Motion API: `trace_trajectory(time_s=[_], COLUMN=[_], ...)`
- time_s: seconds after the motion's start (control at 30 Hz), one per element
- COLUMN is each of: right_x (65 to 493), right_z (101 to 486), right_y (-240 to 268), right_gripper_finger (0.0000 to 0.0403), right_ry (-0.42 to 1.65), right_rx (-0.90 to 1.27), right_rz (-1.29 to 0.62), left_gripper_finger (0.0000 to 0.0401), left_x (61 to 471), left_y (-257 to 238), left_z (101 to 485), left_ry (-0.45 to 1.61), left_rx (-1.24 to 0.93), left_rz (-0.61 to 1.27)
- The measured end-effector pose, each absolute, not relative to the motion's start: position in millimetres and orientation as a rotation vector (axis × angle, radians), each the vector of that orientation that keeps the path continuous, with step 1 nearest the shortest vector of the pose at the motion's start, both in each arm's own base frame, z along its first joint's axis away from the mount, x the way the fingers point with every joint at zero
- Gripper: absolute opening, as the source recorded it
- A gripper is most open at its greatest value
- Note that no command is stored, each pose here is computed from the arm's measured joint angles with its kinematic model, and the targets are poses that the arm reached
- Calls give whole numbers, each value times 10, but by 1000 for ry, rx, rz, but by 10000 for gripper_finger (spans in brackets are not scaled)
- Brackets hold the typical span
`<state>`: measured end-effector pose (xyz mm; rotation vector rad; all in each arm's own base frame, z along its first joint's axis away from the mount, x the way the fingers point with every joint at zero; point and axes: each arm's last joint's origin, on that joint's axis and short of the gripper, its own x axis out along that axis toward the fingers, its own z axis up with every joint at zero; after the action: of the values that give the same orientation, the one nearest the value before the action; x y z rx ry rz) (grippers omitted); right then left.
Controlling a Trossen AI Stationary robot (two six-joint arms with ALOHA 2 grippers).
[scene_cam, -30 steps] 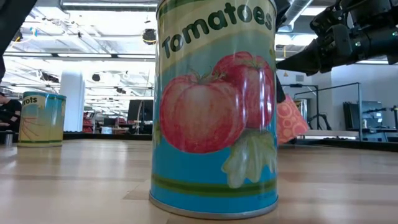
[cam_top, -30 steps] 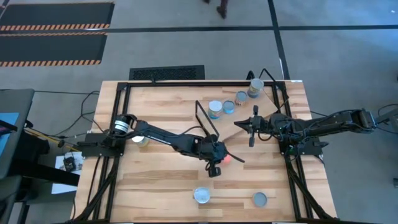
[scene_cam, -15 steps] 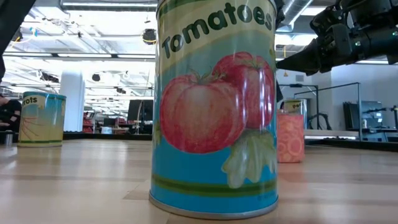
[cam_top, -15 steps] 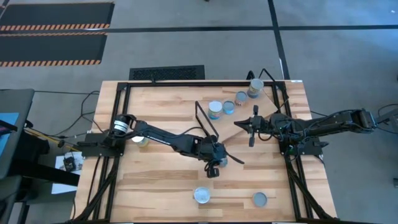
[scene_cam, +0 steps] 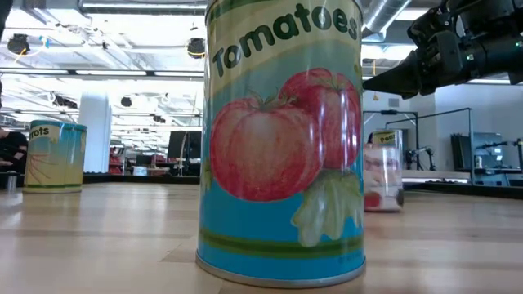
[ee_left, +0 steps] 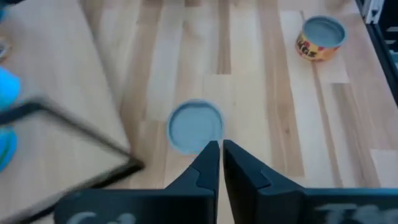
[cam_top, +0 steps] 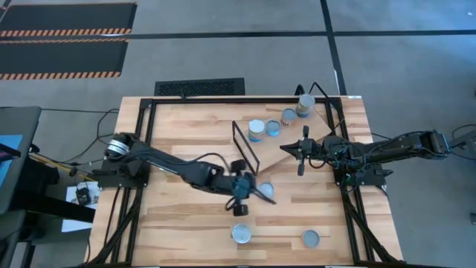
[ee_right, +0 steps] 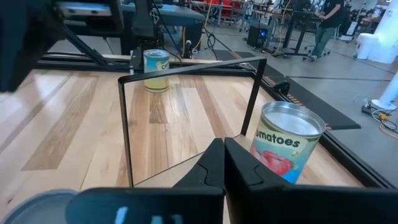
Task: Pick and place cans onto a shelf
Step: Put the red can onto the shelf aligned with other cans
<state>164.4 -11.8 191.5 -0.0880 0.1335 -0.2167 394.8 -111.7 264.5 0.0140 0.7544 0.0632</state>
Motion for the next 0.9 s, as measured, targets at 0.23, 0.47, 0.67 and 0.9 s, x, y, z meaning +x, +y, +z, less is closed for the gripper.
trace_trajectory(time_s=[0.23,0.47,0.67,0.9], right_x=[1644,1721,1869,2066], right_z=[1913,2052,2158,2196], right_y=[-117,87,446,864], right_gripper_finger=[13,11,11,12], right_ry=[137,171,292,450], right_rx=[-88,-104,-140,-110], right_rz=[-216,-120,-118,-20], left_gripper_finger=[3,1,0,0], left_x=[3459,2934,2687,2684], left_y=[-1186,-939,-642,-452], left_z=[2328,1834,1586,1580], left_ry=[625,319,210,174], left_rx=[-47,-204,-243,-143], left_rz=[53,-2,-20,-99])
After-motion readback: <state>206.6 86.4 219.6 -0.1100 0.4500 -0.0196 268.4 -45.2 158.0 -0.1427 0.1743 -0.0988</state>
